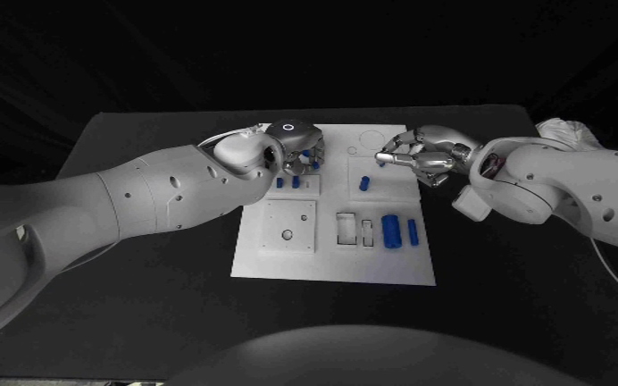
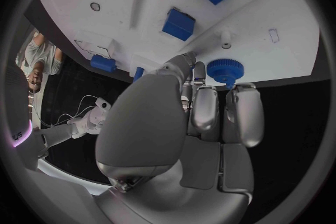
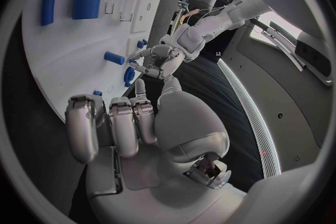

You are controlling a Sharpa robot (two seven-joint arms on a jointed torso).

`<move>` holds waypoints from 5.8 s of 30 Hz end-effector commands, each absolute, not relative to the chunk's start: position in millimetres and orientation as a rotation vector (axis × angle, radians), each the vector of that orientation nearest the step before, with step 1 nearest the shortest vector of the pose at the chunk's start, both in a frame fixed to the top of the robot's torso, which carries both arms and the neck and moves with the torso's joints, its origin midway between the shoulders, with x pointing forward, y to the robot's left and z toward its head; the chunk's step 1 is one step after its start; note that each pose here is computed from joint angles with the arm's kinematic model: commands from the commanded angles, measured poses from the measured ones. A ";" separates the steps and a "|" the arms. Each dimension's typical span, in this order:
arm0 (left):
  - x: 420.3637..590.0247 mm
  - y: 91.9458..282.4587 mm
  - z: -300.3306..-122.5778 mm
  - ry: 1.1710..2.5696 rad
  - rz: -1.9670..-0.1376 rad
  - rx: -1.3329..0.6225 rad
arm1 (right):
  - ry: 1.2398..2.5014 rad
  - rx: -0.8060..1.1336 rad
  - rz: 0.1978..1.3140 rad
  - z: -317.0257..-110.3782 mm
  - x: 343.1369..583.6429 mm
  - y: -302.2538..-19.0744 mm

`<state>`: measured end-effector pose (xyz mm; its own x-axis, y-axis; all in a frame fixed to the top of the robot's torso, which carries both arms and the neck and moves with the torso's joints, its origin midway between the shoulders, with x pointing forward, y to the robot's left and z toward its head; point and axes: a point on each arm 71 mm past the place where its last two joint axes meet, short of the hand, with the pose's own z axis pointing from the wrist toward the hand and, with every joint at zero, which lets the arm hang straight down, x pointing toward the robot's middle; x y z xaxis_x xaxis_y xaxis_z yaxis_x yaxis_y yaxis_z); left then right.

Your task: Assemble the parts on the task board

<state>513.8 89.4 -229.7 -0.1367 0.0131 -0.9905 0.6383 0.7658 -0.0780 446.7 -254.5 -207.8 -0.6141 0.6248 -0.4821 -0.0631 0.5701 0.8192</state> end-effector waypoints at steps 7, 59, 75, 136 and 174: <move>514.0 121.7 -196.8 1.566 -0.587 0.476 | 2.013 0.446 1.082 -208.3 443.6 -257.0; 514.5 141.4 -217.2 1.660 -0.569 0.420 | 2.014 0.451 1.077 -210.6 444.4 -259.2; 515.1 131.6 -224.6 1.686 -0.582 0.428 | 2.017 0.449 1.078 -210.8 444.3 -257.8; 516.0 129.9 -244.3 1.780 -0.535 0.442 | 2.023 0.459 1.077 -211.0 443.1 -259.6; 499.8 228.3 -139.1 1.329 -1.004 -0.045 | 1.772 0.309 0.928 -159.1 451.6 -288.5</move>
<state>502.5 228.9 -144.4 -0.0432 -0.4855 -0.8731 0.5580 0.7132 -0.4242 450.4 -287.5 -164.0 -0.4629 0.6531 -0.5993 -0.1437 0.6119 0.7778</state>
